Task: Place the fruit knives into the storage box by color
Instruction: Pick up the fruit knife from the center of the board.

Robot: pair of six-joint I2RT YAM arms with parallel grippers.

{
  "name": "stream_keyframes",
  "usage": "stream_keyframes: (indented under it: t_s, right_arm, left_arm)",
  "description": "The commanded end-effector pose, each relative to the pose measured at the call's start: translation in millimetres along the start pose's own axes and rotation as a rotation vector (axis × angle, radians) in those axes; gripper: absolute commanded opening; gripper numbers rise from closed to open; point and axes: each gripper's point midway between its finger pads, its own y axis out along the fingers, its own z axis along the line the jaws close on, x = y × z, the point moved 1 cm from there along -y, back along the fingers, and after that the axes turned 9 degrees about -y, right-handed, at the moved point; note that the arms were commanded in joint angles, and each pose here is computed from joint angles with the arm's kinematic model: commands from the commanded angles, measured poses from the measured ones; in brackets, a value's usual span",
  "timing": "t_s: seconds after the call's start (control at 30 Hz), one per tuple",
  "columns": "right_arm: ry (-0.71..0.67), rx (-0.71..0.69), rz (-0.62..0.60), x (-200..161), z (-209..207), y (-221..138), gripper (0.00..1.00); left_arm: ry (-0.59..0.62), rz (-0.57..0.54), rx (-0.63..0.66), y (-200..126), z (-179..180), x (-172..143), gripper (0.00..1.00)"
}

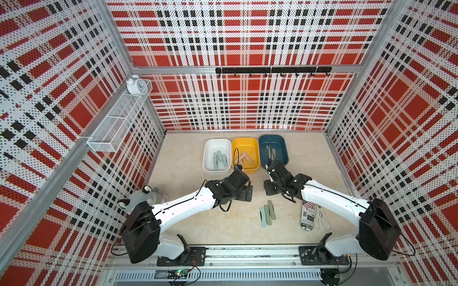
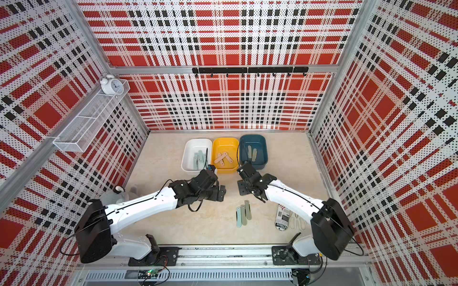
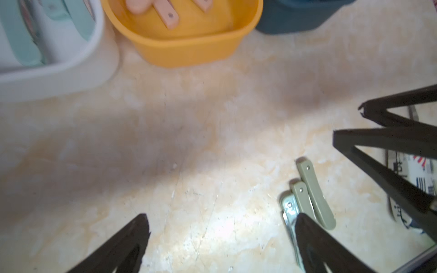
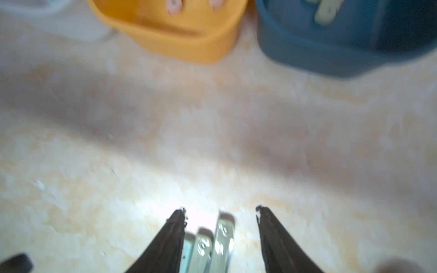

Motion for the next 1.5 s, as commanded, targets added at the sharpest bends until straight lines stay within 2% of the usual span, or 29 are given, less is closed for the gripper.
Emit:
stream_keyframes:
  t_s: [0.0,0.13,0.37,0.73,1.03,1.47]
  right_arm:
    - [0.077,-0.076,0.080,-48.4,-10.0,-10.9,0.56]
    - [0.114,-0.052,0.128,-95.1,1.7,-13.0,0.56]
    - [0.092,-0.028,0.170,-131.8,15.3,0.4,0.56]
    - [0.060,-0.019,0.189,-139.8,22.3,16.9,0.56]
    - [0.080,0.022,0.222,-152.4,33.5,22.2,0.61]
    - [0.078,-0.025,0.219,-140.0,36.8,39.5,0.68]
  left_arm:
    - [-0.039,0.027,-0.053,3.5,-4.9,-19.3,0.98]
    - [-0.042,0.052,-0.055,10.5,-4.0,-35.1,0.98]
    - [-0.016,0.071,-0.063,17.5,-14.6,-45.2,0.98]
    - [-0.003,0.065,-0.029,20.4,-10.6,-46.1,0.98]
    - [0.008,0.056,-0.018,22.2,-9.9,-36.5,0.98]
    - [0.006,0.037,-0.017,17.5,-8.3,-30.8,0.98]
